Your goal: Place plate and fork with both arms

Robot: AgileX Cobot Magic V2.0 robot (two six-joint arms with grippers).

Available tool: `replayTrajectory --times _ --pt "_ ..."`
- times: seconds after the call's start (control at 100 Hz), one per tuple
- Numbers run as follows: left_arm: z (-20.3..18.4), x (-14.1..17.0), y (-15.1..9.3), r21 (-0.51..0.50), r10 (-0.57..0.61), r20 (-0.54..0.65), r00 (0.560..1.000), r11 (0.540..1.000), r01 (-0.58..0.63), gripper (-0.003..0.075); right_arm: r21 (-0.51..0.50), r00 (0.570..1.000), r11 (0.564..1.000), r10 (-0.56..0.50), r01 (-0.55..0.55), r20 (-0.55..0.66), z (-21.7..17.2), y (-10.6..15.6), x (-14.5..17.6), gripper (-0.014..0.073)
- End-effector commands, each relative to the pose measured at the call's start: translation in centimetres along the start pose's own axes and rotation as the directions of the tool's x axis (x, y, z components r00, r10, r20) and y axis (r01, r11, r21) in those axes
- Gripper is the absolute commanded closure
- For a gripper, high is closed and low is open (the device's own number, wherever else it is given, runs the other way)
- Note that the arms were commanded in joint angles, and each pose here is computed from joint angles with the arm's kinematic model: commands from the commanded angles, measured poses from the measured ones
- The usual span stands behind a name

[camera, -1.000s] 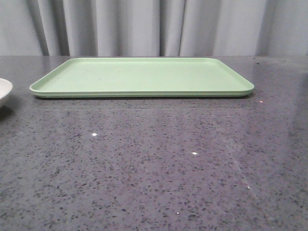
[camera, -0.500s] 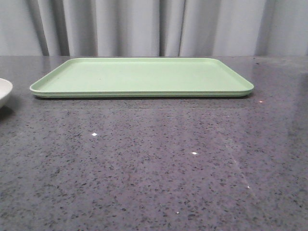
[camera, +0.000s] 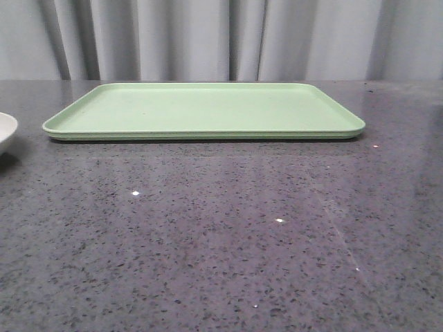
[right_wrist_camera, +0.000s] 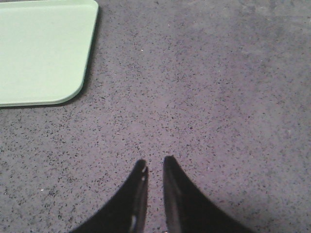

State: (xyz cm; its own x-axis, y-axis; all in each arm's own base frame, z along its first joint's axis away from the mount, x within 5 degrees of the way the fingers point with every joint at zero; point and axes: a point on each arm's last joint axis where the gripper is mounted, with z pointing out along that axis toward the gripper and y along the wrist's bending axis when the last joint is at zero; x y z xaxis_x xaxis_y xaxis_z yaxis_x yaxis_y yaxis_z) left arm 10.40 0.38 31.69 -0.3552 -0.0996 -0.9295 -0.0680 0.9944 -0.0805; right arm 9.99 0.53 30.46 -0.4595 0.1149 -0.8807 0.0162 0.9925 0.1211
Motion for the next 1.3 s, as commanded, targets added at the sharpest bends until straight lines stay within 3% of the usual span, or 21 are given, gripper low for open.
replayTrajectory --times 0.0,0.08,0.18,0.76,1.05,1.29 --pt "-0.4 -1.8 -0.2 0.013 -0.012 0.101 0.995 1.0 0.011 0.0422 -0.007 0.996 1.0 -0.008 0.008 0.089 -0.4 0.2 -1.6 0.0312" --pt "-0.4 -1.8 -0.2 0.013 -0.012 0.101 0.995 1.0 0.011 0.0309 -0.007 0.996 1.0 -0.008 0.008 0.089 -0.4 0.2 -1.6 0.0201" --pt "-0.4 -1.9 -0.2 0.014 -0.013 0.109 0.994 1.0 0.011 0.0249 -0.007 0.996 1.0 -0.008 0.008 0.089 -0.4 0.2 -1.6 0.0123" --pt "-0.4 -2.1 -0.1 0.0 0.007 0.097 0.995 1.0 -0.007 0.0254 -0.017 0.993 1.0 -0.001 0.003 0.118 -0.4 0.2 -1.8 0.0119" --pt "1.2 -4.6 1.3 -0.15 -0.052 -0.038 0.998 0.988 0.045 0.0262 -0.017 0.993 1.0 -0.001 0.003 0.118 -0.4 0.2 -1.8 0.0119" --pt "4.7 -6.3 1.9 -0.2 -0.101 -0.202 0.974 0.978 0.06 0.0263 -0.017 0.993 1.0 -0.001 0.003 0.118 -0.4 0.2 -1.8 0.0119"
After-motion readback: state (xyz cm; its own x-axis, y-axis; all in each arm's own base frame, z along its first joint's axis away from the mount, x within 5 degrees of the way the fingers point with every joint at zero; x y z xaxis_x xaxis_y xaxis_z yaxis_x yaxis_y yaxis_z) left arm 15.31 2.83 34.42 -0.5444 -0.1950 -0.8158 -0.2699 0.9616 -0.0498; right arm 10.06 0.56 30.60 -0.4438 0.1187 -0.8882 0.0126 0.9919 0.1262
